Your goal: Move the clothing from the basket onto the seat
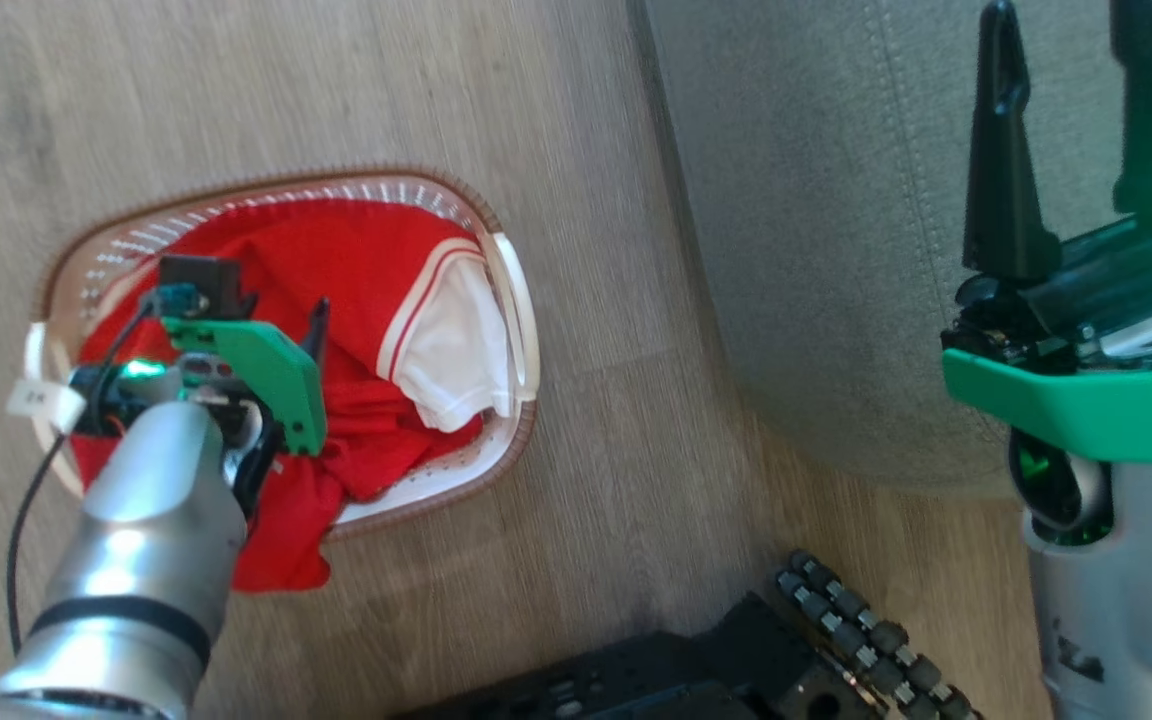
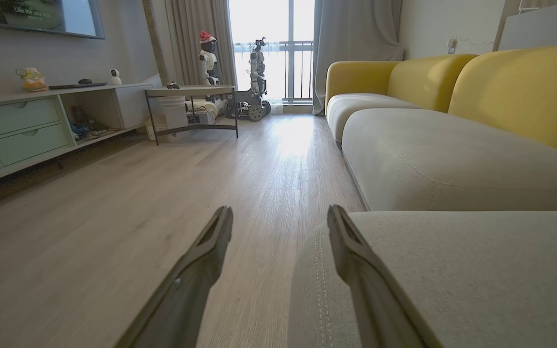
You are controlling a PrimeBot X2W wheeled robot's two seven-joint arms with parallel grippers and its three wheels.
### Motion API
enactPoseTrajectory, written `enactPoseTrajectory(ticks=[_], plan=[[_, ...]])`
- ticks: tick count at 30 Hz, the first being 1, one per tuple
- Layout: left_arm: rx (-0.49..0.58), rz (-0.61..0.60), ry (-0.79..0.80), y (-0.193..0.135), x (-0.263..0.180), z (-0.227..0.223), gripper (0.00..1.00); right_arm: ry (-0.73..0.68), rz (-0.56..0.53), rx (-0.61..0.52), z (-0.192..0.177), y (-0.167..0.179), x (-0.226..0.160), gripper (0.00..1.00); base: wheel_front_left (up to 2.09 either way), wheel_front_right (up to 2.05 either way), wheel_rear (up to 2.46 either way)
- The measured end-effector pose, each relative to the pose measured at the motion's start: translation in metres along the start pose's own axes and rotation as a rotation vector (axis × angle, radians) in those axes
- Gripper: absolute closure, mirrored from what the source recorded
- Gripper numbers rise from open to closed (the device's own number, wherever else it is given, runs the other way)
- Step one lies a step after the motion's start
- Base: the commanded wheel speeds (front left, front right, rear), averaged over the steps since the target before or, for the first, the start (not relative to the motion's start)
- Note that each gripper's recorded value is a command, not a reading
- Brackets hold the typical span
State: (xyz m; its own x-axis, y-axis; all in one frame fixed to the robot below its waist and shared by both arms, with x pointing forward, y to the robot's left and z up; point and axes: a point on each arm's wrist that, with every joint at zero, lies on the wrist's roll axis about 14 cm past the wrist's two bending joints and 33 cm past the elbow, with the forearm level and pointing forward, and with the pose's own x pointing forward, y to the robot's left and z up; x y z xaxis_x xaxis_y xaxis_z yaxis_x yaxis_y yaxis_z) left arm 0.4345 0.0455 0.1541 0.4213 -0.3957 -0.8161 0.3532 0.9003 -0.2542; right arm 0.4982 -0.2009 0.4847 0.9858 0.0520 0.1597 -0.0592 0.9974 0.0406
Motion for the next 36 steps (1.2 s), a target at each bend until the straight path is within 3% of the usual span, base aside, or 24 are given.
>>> enactPoseTrajectory(ticks=[12,27,30,31,33,35,36], plan=[[0.031,-0.04,0.199,0.004,0.04,-0.042,0.0,0.055,0.008,-0.029,-0.034,-0.003,0.008,0.0,0.0,0.0,0.0],[0.12,-0.054,0.473,0.013,0.041,-0.1,0.0,0.091,0.004,-0.044,-0.052,-0.007,0.007,0.0,0.0,0.0,0.0],[0.127,-0.053,0.498,0.015,0.041,-0.105,0.24,0.099,0.004,-0.051,-0.055,-0.007,0.007,0.0,0.0,0.0,0.0],[0.129,-0.054,0.5,0.015,0.041,-0.105,0.41,0.101,0.004,-0.051,-0.055,-0.007,0.007,0.0,0.0,0.0,0.0],[0.136,-0.054,0.509,0.016,0.04,-0.107,0.63,0.102,0.004,-0.051,-0.056,-0.007,0.007,0.0,0.0,0.0,0.0],[0.143,-0.055,0.512,0.016,0.04,-0.107,1.0,0.102,0.004,-0.05,-0.056,-0.007,0.007,0.0,0.0,0.0,0.0],[0.144,-0.054,0.511,0.016,0.04,-0.107,1.0,0.102,0.004,-0.05,-0.056,-0.007,0.007,0.0,0.0,0.0,0.0]])
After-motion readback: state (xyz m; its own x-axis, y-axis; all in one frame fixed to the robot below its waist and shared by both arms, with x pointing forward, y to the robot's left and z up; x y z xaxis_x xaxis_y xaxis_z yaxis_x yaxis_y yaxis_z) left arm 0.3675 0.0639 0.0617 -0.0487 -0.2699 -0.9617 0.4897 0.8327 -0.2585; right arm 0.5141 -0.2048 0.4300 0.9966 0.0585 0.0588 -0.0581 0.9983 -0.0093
